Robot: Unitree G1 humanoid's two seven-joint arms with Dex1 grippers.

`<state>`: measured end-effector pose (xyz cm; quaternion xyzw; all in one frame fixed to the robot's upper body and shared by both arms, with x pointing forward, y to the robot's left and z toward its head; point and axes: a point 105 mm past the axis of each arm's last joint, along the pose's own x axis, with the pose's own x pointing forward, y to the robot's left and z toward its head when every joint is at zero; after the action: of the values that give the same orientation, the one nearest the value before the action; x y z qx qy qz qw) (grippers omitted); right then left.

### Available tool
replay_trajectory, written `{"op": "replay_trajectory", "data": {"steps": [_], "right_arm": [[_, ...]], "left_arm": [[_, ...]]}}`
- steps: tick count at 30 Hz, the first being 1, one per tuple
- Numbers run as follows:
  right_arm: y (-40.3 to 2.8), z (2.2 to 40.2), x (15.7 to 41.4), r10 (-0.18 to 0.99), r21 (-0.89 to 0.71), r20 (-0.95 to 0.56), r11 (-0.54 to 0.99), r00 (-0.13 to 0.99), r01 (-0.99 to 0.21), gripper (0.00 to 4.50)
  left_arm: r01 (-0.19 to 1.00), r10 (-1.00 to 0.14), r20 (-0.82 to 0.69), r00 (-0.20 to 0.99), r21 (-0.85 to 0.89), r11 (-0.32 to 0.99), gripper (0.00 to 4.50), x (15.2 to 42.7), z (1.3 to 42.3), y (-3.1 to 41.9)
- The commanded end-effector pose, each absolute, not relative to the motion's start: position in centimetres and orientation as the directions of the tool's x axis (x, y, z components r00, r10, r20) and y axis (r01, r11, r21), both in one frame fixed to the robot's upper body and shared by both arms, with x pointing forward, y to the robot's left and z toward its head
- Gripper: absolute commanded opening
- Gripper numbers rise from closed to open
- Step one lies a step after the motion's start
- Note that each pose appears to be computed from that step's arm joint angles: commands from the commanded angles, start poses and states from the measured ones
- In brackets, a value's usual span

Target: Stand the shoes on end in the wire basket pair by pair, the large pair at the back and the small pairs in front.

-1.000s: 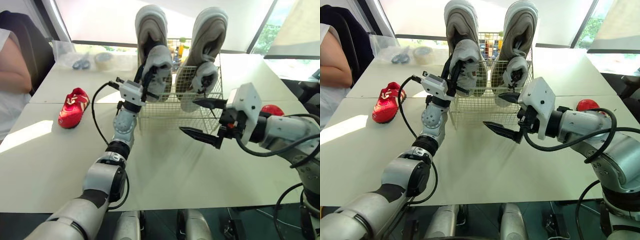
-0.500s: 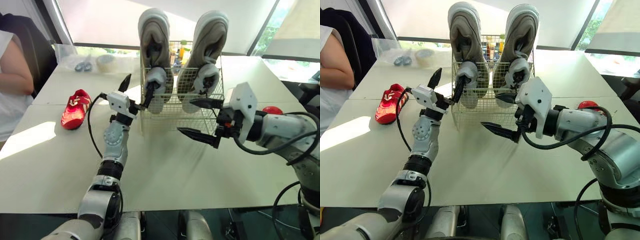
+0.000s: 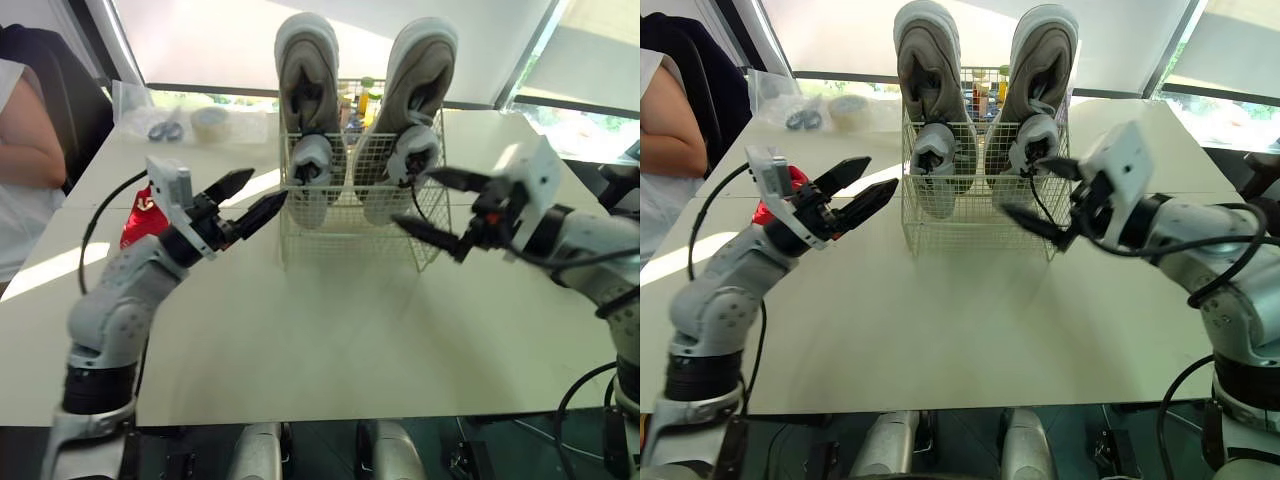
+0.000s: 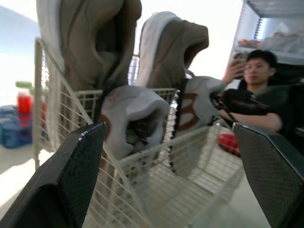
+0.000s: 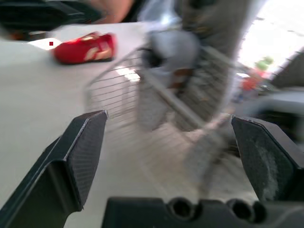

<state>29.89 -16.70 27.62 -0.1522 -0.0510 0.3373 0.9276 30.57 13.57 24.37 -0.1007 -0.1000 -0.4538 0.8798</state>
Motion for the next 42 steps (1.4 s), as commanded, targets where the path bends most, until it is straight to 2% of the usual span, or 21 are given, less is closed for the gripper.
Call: {"op": "replay_trajectory", "data": {"steps": [1, 4, 9, 14, 21, 27, 34, 40, 41, 42], "right_arm": [[-22.6, 30.6, 30.9, 0.398, -0.337, 0.11, 0.877, 0.911, -0.343, 4.5], [-27.0, 29.8, 31.5, 0.22, -0.304, 0.089, 0.935, 0.971, -0.184, 4.5], [-34.3, 24.9, 31.4, -0.037, -0.27, -0.074, 0.963, 0.997, 0.016, 4.5], [-39.3, 20.8, 30.6, -0.153, -0.243, -0.206, 0.965, 0.967, 0.101, 4.5], [-42.3, 18.5, 31.1, -0.18, -0.191, -0.264, 0.973, 0.948, 0.131, 4.5], [-42.9, 16.8, 32.4, -0.137, -0.127, -0.312, 0.987, 0.94, 0.102, 4.5], [-44.0, 14.6, 33.2, -0.179, -0.138, -0.365, 0.981, 0.914, 0.138, 4.5], [-43.4, 13.3, 33.9, -0.157, -0.105, -0.379, 0.986, 0.912, 0.126, 4.5], [-43.3, 13.2, 34.1, -0.151, -0.093, -0.379, 0.988, 0.913, 0.124, 3.97], [-43.2, 13.1, 34.1, -0.145, -0.084, -0.381, 0.989, 0.913, 0.122, 3.68]], "left_arm": [[0.921, -0.895, 0.217, 0.39, -0.087, 0.38, 4.37, 27.6, 26.0, 12.7], [0.946, -0.936, 0.149, 0.319, -0.101, 0.307, 4.37, 26.7, 25.7, 12.0], [0.967, -0.967, 0.073, 0.245, -0.097, 0.237, 4.37, 26.0, 24.1, 10.6], [0.968, -0.97, 0.045, 0.24, -0.088, 0.235, 4.37, 26.4, 22.9, 9.6], [0.965, -0.968, 0.013, 0.252, -0.073, 0.25, 4.37, 27.0, 22.0, 9.0], [0.963, -0.965, 0.008, 0.263, -0.063, 0.262, 4.37, 27.4, 21.6, 8.1], [0.961, -0.962, -0.008, 0.274, -0.049, 0.274, 4.37, 27.6, 21.5, 8.1], [0.956, -0.956, -0.023, 0.292, -0.033, 0.292, 4.37, 27.8, 21.5, 8.4], [0.955, -0.955, -0.023, 0.294, -0.031, 0.295, 4.5, 27.8, 21.5, 8.4], [0.955, -0.955, -0.024, 0.296, -0.029, 0.297, 4.5, 27.8, 21.5, 8.4]]}}
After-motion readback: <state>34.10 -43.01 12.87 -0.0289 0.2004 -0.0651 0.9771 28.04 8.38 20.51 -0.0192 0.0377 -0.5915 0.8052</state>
